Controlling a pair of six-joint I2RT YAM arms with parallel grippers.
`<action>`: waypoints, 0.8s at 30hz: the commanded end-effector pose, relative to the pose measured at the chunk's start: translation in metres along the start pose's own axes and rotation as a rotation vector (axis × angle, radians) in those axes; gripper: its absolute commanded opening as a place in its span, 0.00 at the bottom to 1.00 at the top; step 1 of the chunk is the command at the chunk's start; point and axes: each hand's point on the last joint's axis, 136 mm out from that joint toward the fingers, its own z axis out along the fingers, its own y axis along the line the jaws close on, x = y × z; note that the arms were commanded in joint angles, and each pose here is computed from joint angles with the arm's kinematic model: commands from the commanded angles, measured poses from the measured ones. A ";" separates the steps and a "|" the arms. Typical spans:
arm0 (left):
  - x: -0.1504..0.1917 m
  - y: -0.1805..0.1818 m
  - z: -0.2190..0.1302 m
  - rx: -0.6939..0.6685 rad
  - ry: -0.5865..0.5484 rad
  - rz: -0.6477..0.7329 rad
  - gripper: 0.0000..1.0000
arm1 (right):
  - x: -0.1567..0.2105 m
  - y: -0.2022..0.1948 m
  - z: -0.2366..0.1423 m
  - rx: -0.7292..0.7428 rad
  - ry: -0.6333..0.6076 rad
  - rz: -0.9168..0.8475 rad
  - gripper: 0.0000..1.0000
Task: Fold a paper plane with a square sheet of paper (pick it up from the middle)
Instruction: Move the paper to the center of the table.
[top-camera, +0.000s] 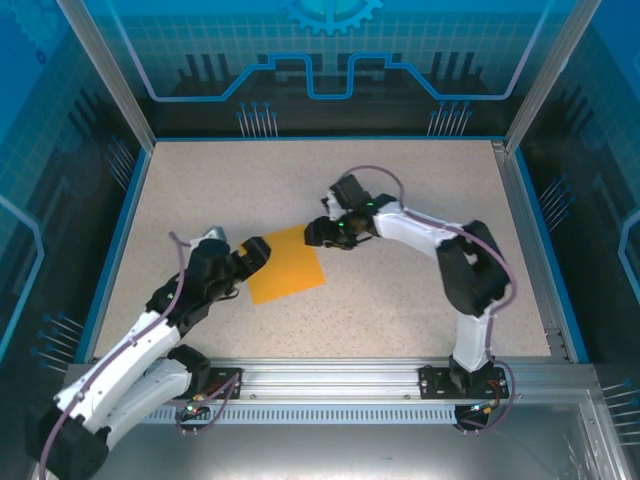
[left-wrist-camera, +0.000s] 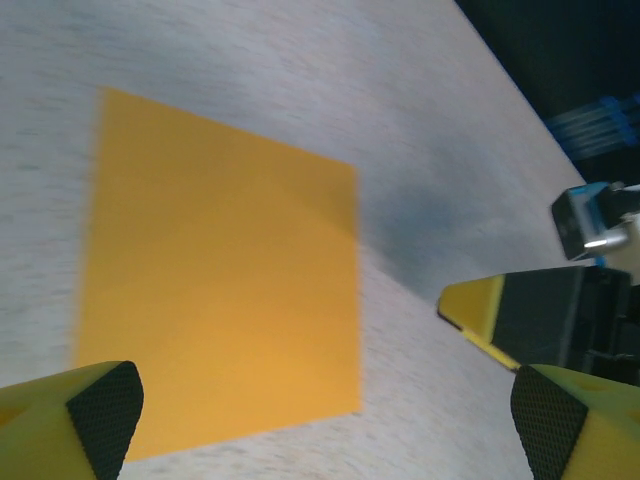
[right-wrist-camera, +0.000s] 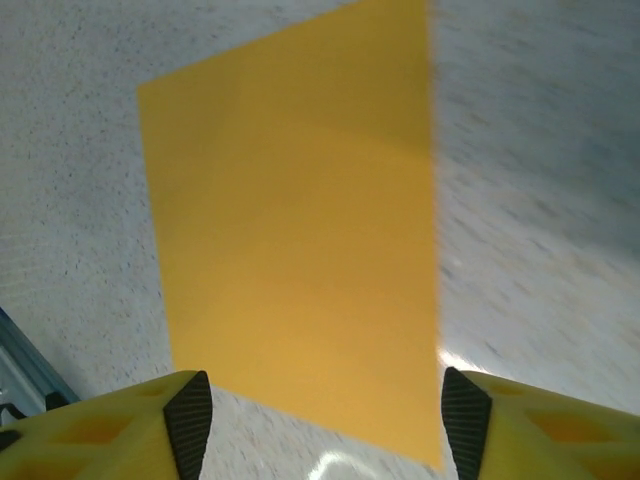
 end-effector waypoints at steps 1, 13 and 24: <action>0.009 0.040 -0.006 -0.092 0.008 0.026 0.99 | 0.014 0.019 0.034 0.043 0.105 -0.015 0.59; 0.023 0.030 0.004 0.016 0.064 0.066 0.99 | 0.018 -0.032 0.080 0.254 0.180 0.085 0.50; 0.035 0.002 0.017 0.136 0.160 0.096 0.99 | 0.056 -0.136 0.008 0.378 0.135 0.237 0.51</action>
